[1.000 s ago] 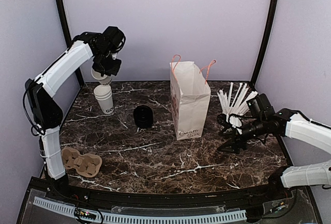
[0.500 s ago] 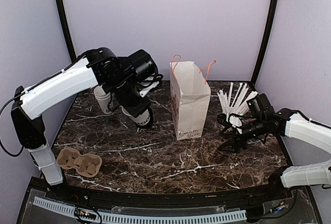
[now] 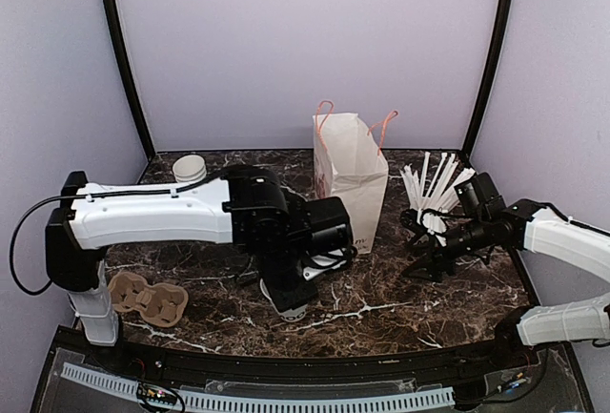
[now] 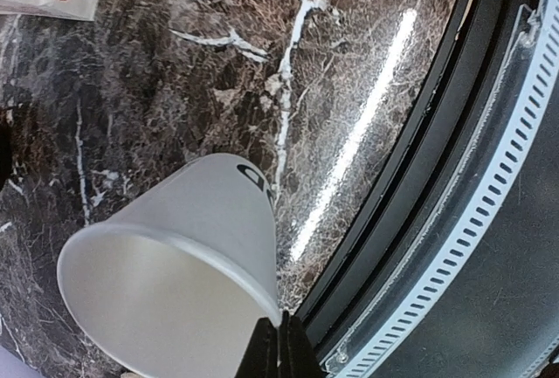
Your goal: Pack the takeout coffee
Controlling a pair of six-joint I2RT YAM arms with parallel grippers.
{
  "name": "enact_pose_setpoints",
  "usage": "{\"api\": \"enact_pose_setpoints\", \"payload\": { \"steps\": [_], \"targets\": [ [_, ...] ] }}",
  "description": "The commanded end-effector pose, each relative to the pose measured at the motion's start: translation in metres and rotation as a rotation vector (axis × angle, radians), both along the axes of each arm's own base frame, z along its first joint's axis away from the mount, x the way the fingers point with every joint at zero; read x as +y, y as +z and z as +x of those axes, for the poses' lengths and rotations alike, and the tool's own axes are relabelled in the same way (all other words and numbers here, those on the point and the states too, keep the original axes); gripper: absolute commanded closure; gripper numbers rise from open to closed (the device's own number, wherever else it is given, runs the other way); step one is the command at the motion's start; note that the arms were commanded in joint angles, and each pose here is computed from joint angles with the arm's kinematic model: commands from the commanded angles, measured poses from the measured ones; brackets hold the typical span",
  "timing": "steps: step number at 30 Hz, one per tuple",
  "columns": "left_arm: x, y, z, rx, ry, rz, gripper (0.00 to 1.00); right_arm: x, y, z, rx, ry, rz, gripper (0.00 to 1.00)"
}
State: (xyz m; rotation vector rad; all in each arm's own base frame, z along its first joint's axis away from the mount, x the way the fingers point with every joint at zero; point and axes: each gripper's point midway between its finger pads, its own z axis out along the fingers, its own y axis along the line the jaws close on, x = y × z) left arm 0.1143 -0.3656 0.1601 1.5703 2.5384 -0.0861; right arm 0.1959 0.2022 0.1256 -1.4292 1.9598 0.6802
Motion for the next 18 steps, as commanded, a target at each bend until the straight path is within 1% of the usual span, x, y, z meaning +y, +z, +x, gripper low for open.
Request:
{"api": "enact_pose_setpoints", "payload": {
  "steps": [1,6,12,14,15,16,18],
  "targets": [
    [-0.013,-0.014,-0.007,-0.008,-0.065,0.051,1.0,-0.001,0.0,0.004,-0.004,-0.014,0.008,0.26],
    [-0.033,-0.017,-0.006,-0.023,-0.102,0.017,1.0,-0.001,-0.002,0.004,0.005,-0.013,0.004,0.26],
    [-0.04,-0.025,-0.004,-0.033,-0.122,0.031,0.99,-0.002,-0.006,0.005,0.014,-0.019,-0.006,0.26],
    [-0.039,-0.024,-0.002,-0.043,-0.123,0.036,0.84,-0.002,-0.007,0.005,0.017,-0.02,-0.009,0.26],
    [-0.039,-0.022,-0.002,-0.048,-0.123,0.034,0.81,-0.002,-0.007,0.006,0.018,-0.021,-0.01,0.26],
    [-0.037,-0.02,-0.001,-0.056,-0.122,0.04,0.75,-0.002,-0.008,0.006,0.018,-0.022,-0.011,0.26],
    [-0.038,-0.013,0.001,-0.073,-0.125,0.032,0.69,-0.002,-0.008,0.006,0.018,-0.023,-0.012,0.26]
  ]
}}
